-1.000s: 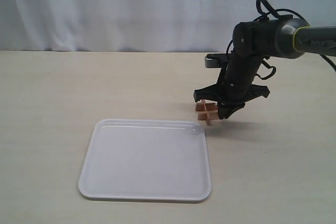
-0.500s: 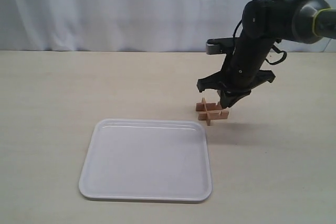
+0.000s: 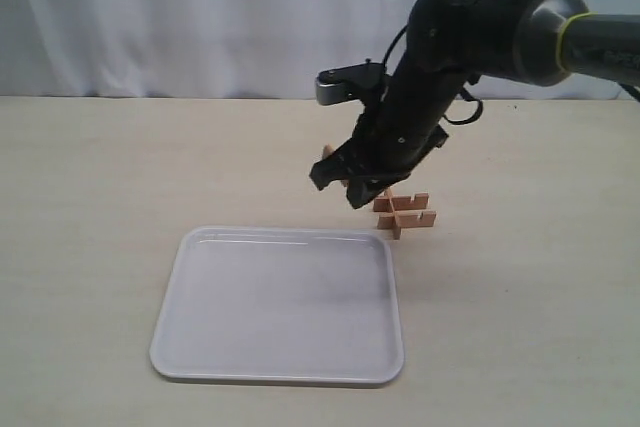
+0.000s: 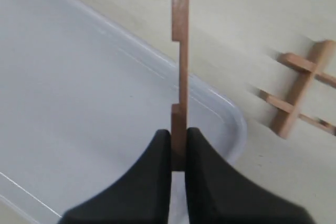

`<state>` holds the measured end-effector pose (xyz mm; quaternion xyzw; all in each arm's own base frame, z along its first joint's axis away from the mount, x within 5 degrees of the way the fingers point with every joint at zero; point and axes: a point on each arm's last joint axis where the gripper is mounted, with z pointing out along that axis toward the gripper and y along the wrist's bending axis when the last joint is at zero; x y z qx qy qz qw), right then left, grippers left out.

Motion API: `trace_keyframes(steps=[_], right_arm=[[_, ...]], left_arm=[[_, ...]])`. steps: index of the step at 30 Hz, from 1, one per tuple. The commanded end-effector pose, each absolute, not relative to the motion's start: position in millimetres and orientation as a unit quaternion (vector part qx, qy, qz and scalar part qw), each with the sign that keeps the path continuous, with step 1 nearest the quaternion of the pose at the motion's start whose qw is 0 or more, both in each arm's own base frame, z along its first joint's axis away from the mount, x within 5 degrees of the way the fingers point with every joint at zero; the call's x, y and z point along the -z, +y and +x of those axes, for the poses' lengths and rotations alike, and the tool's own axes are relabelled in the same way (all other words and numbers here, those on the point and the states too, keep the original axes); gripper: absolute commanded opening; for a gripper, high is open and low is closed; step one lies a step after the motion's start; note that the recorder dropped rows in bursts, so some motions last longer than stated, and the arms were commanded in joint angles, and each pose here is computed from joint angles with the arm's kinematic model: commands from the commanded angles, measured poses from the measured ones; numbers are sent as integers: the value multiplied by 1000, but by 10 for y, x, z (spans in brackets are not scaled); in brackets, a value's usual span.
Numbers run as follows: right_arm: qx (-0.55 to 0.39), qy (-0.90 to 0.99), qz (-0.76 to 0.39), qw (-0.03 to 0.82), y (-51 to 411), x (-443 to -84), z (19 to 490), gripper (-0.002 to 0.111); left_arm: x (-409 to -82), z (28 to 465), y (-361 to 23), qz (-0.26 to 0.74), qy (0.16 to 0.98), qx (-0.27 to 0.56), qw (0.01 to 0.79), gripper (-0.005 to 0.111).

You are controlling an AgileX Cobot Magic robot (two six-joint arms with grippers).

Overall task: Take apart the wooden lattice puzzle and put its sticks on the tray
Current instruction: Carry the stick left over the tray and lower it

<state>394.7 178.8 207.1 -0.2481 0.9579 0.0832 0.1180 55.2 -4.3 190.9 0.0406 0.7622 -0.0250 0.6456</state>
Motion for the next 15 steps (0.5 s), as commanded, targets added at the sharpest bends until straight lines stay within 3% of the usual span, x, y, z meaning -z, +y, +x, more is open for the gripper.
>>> trace_keyframes(steps=[1, 8, 15], right_arm=[[-90, 938, -303, 145, 2122, -2124, 3811, 4], [-92, 898, -399, 164, 2544, -2099, 3604, 4], [-75, 898, -420, 105, 2628, -1781, 3543, 4]], left_arm=[[-1913, 552, -44, 39, 758, 27, 650, 0], [-1913, 552, -44, 39, 758, 27, 650, 0], [-1913, 552, -44, 39, 758, 27, 650, 0]])
